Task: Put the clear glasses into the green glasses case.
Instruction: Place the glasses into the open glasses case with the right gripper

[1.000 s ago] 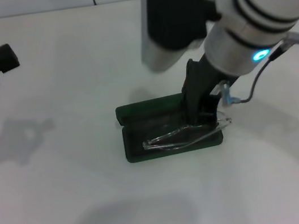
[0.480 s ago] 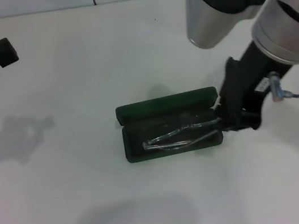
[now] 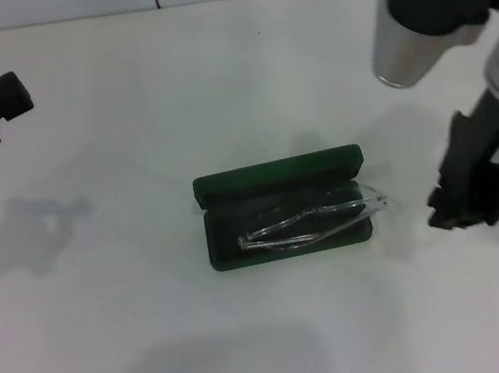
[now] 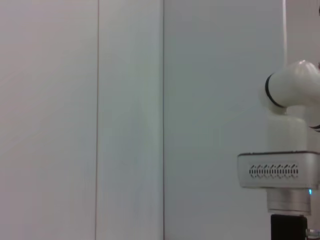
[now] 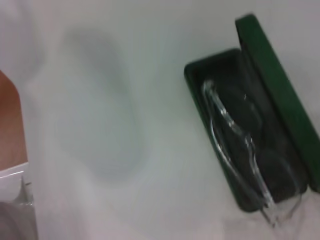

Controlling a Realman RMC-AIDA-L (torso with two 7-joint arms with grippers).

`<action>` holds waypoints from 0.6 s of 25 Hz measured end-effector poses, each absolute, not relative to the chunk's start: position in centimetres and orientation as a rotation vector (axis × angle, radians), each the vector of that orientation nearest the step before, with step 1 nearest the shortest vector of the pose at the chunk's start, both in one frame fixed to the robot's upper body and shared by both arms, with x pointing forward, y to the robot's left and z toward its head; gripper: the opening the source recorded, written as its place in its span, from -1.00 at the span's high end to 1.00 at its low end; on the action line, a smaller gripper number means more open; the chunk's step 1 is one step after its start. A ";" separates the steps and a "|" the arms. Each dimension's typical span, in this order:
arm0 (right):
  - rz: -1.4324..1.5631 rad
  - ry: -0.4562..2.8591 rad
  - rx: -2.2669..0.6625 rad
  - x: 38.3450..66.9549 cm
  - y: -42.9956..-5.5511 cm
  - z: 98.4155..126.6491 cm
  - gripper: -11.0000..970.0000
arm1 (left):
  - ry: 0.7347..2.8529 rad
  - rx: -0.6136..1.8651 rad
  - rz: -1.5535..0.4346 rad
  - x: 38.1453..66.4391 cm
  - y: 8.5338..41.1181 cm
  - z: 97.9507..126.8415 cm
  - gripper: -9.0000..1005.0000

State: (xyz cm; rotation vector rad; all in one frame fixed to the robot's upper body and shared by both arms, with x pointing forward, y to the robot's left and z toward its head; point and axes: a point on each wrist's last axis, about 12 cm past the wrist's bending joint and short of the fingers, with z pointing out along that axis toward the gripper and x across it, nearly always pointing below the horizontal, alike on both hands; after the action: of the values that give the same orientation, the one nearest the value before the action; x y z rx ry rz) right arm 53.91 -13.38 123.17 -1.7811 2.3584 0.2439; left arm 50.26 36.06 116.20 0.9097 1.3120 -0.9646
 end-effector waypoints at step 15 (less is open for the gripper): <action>0.192 2.340 -1.770 55.8 -15.7 118.5 0.64 | 1.301 0.917 -0.967 50.5 35.3 115.5 0.93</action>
State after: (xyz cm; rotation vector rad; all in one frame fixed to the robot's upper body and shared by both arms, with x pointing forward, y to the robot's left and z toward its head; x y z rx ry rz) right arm 55.81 -15.74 118.54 -1.7701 2.3405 0.1923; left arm 50.54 35.27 115.54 0.9173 1.3015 -0.9674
